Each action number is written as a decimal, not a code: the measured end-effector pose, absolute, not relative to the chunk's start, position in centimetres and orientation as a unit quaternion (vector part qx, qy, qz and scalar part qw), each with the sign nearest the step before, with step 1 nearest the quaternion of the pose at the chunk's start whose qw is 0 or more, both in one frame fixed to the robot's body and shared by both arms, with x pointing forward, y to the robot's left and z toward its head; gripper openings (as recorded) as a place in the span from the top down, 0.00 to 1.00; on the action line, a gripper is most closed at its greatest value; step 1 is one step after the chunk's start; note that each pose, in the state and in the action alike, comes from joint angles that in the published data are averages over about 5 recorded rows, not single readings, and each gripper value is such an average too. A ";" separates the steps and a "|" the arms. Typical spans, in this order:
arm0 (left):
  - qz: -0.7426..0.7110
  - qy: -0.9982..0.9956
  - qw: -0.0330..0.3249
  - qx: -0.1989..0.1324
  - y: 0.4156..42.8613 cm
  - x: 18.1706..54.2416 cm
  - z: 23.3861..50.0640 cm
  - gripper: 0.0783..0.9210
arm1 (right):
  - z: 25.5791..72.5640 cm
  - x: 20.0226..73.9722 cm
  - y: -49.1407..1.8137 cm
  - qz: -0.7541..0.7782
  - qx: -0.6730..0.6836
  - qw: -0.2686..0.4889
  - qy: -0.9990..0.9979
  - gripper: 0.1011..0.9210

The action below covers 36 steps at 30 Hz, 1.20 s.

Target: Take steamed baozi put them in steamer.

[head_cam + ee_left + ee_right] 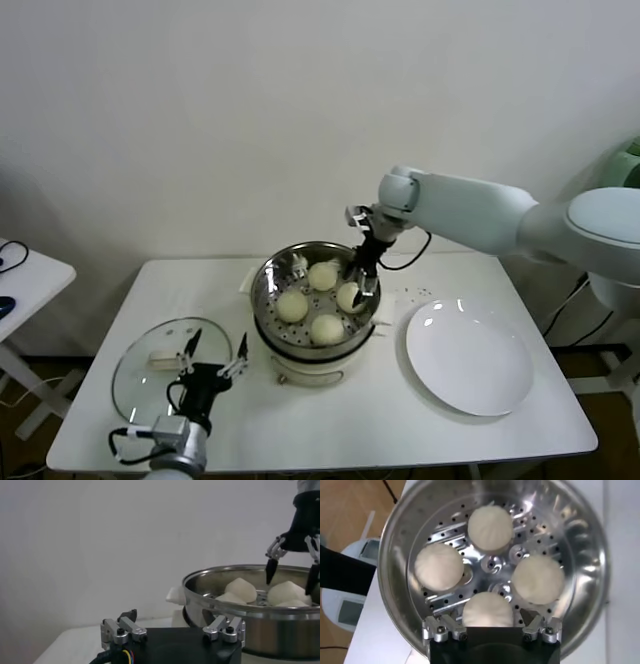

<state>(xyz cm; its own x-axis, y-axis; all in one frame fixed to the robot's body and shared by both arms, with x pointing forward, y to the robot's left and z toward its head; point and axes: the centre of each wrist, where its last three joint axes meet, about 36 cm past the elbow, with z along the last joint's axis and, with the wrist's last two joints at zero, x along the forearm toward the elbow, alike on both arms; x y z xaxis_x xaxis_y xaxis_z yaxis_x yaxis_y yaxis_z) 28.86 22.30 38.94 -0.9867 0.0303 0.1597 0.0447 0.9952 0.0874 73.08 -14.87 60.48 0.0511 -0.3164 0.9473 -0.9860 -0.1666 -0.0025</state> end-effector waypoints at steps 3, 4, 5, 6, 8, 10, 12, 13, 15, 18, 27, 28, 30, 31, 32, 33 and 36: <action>-0.047 -0.996 0.078 -0.018 22.3 29.0 38.9 0.12 | 61.7 73.1 -15.1 0.448 0.621 0.362 -0.532 0.12; -0.048 -0.996 0.077 -0.017 22.4 29.1 38.9 0.12 | 62.2 73.1 -15.2 0.448 0.621 0.357 -0.535 0.12; -0.050 -0.996 0.076 -0.016 22.5 29.1 38.8 0.12 | 62.5 73.1 -15.3 0.449 0.622 0.351 -0.537 0.12; -0.053 -0.996 0.075 -0.014 22.5 29.1 38.8 0.12 | 62.9 73.0 -15.4 0.450 0.622 0.344 -0.540 0.12; -0.058 -0.996 0.073 -0.012 22.6 29.2 38.7 0.12 | 63.7 72.9 -15.8 0.453 0.622 0.330 -0.547 0.12; -0.061 -0.996 0.072 -0.011 22.8 29.2 38.6 0.12 | 64.3 72.6 -16.2 0.454 0.623 0.314 -0.555 0.12; -0.063 -0.995 0.070 -0.009 22.9 29.3 38.5 0.12 | 64.7 72.2 -16.7 0.453 0.623 0.298 -0.564 0.12; -0.064 -0.996 0.069 -0.008 23.0 29.4 38.5 0.12 | 64.8 72.0 -17.0 0.452 0.623 0.290 -0.569 0.12; -0.065 -0.996 0.068 -0.005 23.2 29.5 38.6 0.12 | 64.8 71.4 -17.7 0.448 0.623 0.274 -0.580 0.12; -0.066 -0.996 0.065 -0.003 23.7 29.5 38.7 0.12 | 64.6 70.5 -19.0 0.438 0.619 0.251 -0.602 0.12; -0.061 -0.997 0.050 0.000 24.5 29.1 39.4 0.12 | 62.7 67.3 -24.8 0.391 0.577 0.180 -0.694 0.12; -0.060 -0.997 0.048 -0.001 24.5 29.0 39.5 0.12 | 62.2 66.8 -25.6 0.385 0.570 0.172 -0.705 0.12; -0.060 -0.997 0.043 -0.001 24.5 28.9 39.6 0.12 | 61.3 65.9 -27.2 0.371 0.556 0.156 -0.727 0.12; -0.060 -0.997 0.041 -0.002 24.4 28.8 39.7 0.12 | 60.7 65.4 -27.9 0.364 0.548 0.147 -0.739 0.12; -0.061 -0.997 0.038 -0.002 24.4 28.8 39.8 0.12 | 60.2 64.9 -28.5 0.357 0.539 0.137 -0.750 0.12; -0.061 -0.998 0.035 -0.002 24.4 28.7 39.8 0.12 | 59.7 64.4 -29.2 0.349 0.530 0.127 -0.762 0.12; -0.065 -0.998 0.027 -0.001 24.5 28.6 39.9 0.12 | 58.0 62.8 -31.0 0.325 0.501 0.095 -0.796 0.12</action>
<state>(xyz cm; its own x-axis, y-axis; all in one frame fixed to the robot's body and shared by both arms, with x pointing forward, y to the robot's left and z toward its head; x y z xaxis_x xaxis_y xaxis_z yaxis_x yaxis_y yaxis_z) 28.57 24.55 39.89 -0.9986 -0.0021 0.0534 0.0048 0.9916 0.1293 62.81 -31.01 57.99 -0.4805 -0.7360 0.4768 -0.8593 0.2867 -0.4235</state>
